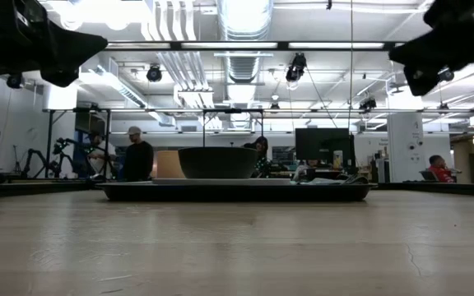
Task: Set up tray
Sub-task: Return to Home Position
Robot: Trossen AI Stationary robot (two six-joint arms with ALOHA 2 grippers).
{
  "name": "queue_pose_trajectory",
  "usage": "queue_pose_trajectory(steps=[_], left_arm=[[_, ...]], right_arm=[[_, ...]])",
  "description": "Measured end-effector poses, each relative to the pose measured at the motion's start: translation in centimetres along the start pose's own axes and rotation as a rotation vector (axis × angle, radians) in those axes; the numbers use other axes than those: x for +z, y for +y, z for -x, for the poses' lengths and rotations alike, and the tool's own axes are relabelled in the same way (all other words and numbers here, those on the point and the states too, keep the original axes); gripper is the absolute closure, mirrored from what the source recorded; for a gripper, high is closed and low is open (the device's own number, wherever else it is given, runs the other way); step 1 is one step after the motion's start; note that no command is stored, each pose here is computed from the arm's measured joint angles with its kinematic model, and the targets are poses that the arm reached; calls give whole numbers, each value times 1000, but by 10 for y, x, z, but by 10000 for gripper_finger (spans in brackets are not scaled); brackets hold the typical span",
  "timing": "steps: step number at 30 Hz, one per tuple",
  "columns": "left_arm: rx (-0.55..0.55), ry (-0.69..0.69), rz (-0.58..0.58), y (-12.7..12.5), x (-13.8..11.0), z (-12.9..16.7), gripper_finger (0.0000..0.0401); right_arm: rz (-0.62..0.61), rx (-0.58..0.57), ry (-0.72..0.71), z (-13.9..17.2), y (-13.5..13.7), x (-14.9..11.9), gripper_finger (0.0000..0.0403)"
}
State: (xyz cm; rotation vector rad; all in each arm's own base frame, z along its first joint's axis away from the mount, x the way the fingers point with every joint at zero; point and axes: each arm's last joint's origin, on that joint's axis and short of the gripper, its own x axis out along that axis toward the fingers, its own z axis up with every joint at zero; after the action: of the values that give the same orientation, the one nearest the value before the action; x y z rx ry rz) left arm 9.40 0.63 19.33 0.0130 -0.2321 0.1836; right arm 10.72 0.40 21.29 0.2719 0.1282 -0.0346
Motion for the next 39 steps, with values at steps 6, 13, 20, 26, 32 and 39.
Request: queue_pose_trajectory(steps=[6, 13, 20, 26, 32, 39], left_arm=[[0, 62, 76, 0, -6, 0, 400], [6, 194, 98, -1, -19, -1, 400], [11, 244, 89, -1, -28, -1, 401], [21, 237, 89, 0, -28, -1, 401], [21, 235, 90, 0, -27, -1, 401], [21, 238, 89, 0, -28, -1, 401]], right_arm=[[-10, 32, -89, 13, -8, -26, 395], [29, 28, -124, 3, -13, -44, 395], [81, 4, -197, 5, -13, -40, 395], [81, -22, -197, 4, -14, -40, 395], [119, -68, -204, 4, -15, -40, 394], [228, -82, -201, 4, -15, -40, 394]])
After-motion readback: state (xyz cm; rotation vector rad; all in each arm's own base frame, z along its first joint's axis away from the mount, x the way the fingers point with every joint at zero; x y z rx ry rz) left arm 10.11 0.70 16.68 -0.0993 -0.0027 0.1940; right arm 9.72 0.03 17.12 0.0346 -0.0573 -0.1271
